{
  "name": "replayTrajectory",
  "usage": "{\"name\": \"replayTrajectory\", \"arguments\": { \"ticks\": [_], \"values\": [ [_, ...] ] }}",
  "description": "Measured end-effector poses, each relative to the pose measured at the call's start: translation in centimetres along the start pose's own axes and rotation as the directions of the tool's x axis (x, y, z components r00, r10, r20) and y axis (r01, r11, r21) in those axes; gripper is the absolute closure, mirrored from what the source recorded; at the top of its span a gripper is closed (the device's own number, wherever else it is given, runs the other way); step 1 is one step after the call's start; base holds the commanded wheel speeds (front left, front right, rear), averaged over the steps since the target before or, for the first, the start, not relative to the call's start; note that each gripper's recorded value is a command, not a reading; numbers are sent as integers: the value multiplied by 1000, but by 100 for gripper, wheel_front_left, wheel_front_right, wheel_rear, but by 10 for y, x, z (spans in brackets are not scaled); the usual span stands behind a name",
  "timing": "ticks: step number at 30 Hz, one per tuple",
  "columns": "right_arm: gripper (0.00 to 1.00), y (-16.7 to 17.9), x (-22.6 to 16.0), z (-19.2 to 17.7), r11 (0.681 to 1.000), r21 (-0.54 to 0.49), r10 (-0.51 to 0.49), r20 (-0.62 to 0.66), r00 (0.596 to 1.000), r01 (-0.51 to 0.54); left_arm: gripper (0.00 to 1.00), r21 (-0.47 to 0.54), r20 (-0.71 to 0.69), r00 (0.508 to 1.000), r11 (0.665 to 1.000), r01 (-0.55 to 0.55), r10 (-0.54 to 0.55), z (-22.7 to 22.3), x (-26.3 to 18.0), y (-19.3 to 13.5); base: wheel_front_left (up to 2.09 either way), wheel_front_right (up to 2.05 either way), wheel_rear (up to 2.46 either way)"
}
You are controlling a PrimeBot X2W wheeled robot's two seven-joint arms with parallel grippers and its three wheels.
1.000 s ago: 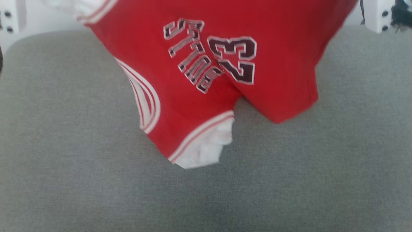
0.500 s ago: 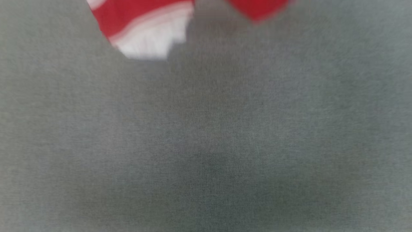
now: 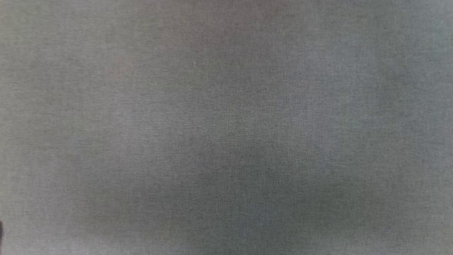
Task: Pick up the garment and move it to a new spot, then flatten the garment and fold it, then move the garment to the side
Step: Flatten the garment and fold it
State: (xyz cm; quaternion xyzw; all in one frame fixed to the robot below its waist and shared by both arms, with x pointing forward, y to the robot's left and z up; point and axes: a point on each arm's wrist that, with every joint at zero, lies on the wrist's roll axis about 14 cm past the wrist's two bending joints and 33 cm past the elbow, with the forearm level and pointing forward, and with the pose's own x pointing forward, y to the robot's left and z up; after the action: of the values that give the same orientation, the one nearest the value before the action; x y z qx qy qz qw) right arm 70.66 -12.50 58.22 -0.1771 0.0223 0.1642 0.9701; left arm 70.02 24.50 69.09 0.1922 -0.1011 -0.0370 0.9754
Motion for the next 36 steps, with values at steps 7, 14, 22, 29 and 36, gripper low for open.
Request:
{"name": "replayTrajectory", "arguments": {
  "ticks": [7,14,22,29,36],
  "values": [
    [100,35,-27,-52,994,75,84,-158,984,-73,100,-76,-343,935,994,72,-94,-95,-56,-31,0,0,0],
    [100,66,-69,-85,976,154,191,-272,943,-154,100,-179,-576,786,973,145,-223,-155,-140,-56,0,0,0],
    [100,87,-130,-124,945,246,299,-387,872,-215,100,-299,-734,591,941,159,-334,-192,-244,-75,0,0,0],
    [100,95,-187,-158,924,320,349,-483,803,-209,100,-356,-792,484,925,130,-373,-191,-315,-96,0,0,0],
    [100,106,-242,-175,903,384,388,-534,751,-194,100,-422,-820,378,900,110,-431,-184,-377,-123,0,0,0]
  ]
}}
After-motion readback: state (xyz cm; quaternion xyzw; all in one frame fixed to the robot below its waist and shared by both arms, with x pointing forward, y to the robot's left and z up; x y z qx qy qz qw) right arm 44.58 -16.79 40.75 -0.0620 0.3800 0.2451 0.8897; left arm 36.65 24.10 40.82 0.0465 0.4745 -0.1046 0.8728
